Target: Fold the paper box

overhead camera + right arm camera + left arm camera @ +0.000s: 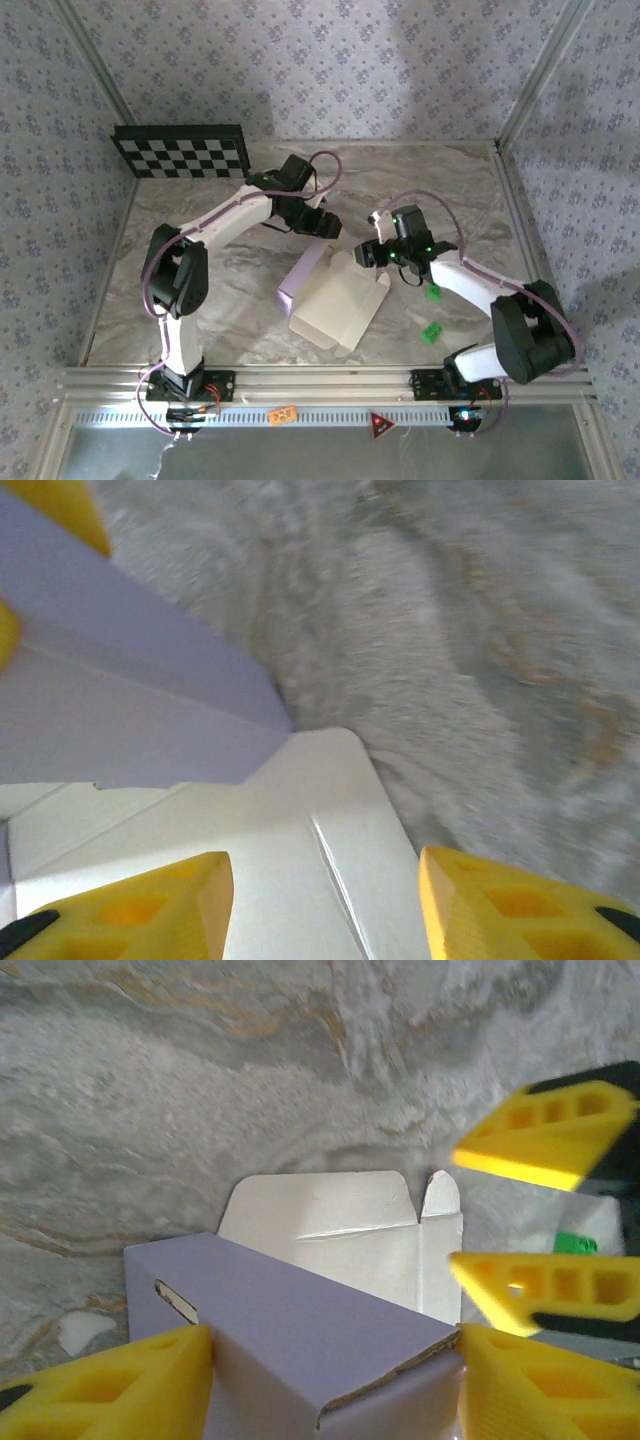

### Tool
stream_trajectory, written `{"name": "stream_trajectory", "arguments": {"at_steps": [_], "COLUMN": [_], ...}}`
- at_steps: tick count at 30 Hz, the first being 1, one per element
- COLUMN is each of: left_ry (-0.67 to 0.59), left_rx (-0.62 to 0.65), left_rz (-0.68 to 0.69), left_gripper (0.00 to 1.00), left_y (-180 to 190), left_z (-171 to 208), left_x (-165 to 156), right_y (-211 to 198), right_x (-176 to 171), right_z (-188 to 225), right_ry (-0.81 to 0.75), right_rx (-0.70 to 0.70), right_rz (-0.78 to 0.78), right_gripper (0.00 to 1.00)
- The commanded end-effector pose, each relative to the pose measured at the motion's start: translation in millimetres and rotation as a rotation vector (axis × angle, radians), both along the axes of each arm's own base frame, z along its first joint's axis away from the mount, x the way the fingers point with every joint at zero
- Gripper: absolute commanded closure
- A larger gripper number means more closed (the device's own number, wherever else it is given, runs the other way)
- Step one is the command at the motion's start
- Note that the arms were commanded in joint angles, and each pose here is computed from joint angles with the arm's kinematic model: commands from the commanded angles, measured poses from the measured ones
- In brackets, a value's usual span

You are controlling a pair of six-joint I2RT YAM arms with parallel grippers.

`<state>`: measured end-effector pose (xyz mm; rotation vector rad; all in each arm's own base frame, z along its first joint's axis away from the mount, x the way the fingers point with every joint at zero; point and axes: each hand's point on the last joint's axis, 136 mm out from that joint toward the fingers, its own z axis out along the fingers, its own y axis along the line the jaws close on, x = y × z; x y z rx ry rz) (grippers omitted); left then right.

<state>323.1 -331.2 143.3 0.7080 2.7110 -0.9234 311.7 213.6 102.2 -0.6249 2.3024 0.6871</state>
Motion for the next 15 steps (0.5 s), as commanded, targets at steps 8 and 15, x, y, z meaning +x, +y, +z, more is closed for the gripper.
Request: {"name": "stream_trajectory", "arguments": {"at_steps": [8,15], "left_ry": [0.107,0.109], "left_rx": [-0.010,-0.023], "left_rz": [-0.118,-0.126], "left_gripper": [0.38,0.38], "left_y": [3,1], "left_z": [-5,-4], "left_x": [-32,-32], "right_y": [56,64], "right_x": [-19,-18], "right_z": [8,-3], "right_ry": [-0.288,-0.326], "right_rx": [0.132,0.192], "right_rz": [0.401,0.419], "right_gripper": [0.42,0.46]}}
